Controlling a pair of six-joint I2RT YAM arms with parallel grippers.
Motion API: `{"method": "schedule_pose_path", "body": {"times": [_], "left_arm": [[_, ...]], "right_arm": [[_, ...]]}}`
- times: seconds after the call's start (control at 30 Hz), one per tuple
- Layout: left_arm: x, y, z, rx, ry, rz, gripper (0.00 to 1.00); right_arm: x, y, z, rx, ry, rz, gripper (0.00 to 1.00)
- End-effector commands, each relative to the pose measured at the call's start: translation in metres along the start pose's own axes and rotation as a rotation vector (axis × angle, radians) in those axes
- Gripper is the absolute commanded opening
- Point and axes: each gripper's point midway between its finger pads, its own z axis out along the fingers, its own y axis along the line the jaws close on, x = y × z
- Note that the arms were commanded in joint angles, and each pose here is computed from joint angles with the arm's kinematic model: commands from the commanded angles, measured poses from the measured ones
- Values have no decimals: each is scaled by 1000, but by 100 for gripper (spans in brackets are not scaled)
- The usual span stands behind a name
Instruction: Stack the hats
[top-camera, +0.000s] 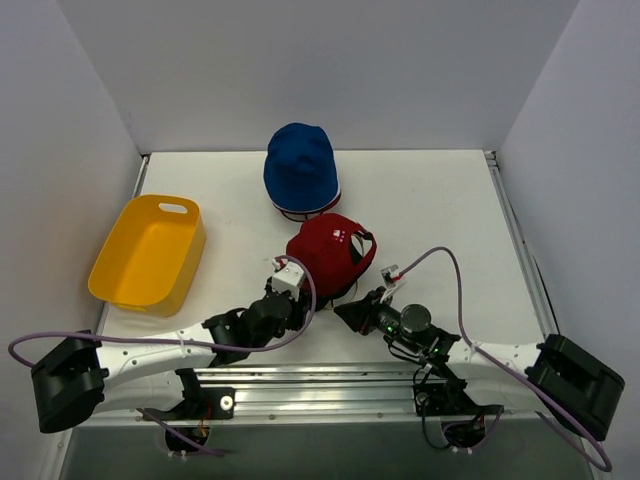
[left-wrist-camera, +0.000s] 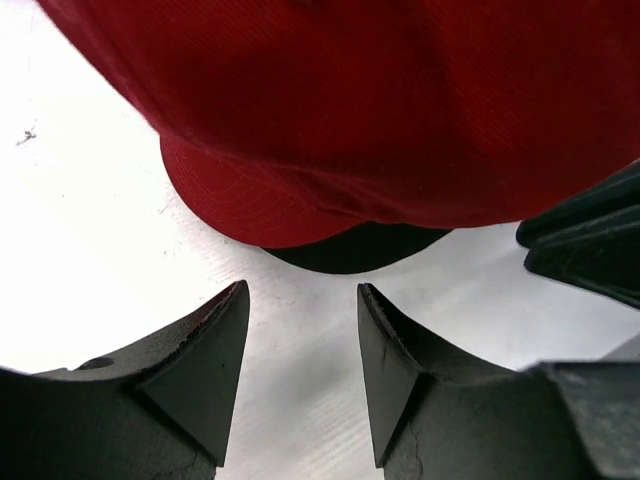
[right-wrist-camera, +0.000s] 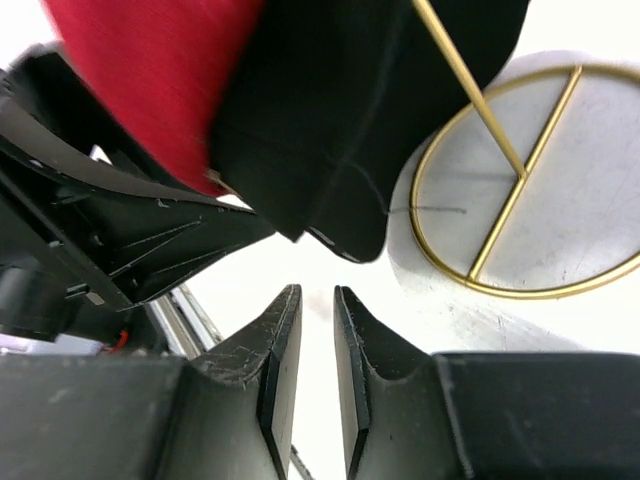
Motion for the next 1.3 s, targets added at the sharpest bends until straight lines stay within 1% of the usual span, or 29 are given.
{"method": "schedule_pose_path", "body": {"times": [0.0,0.27,0.4,0.63,0.7,0.77,0.8,0.87,0.9,1.0,1.03,1.1,1.13,1.17,1.27], "left_arm": [[-22,-5,10,1,-94,-3,56],[-27,-2,18,-9,-166,15,55],[-20,0,25,-19,-152,37,55],[-18,-5,35,-17,-150,49,54],[-16,-6,37,-19,-146,54,50],[-17,-6,38,-21,-150,54,46],[-15,-6,39,-22,-147,56,41],[-15,-7,40,-20,-144,61,36],[-14,-7,40,-18,-142,63,30],[-13,-10,41,-10,-140,66,20],[-13,-10,41,-10,-140,65,15],[-13,-11,40,-6,-142,61,9],[-12,-10,40,-6,-142,61,4],[-12,-10,39,-4,-143,58,3],[-12,-10,36,4,-145,55,2]], "right_arm": [[-17,14,11,-50,-86,-21,16],[-14,14,20,-43,-83,-29,14],[-12,11,23,-24,-80,-39,13],[-10,14,33,-33,-77,-44,11],[-6,12,37,-31,-69,-48,10],[-8,9,40,-12,-90,-48,10],[-9,8,41,-7,-94,-48,9],[-10,7,44,-3,-103,-50,9],[-10,6,44,-1,-104,-53,9],[-9,5,48,-1,-106,-56,9],[-9,6,49,-3,-107,-55,8],[-9,9,52,-17,-107,-53,8],[-10,9,53,-18,-108,-50,8],[-9,10,54,-23,-107,-47,8],[-9,10,54,-27,-110,-37,7]]}}
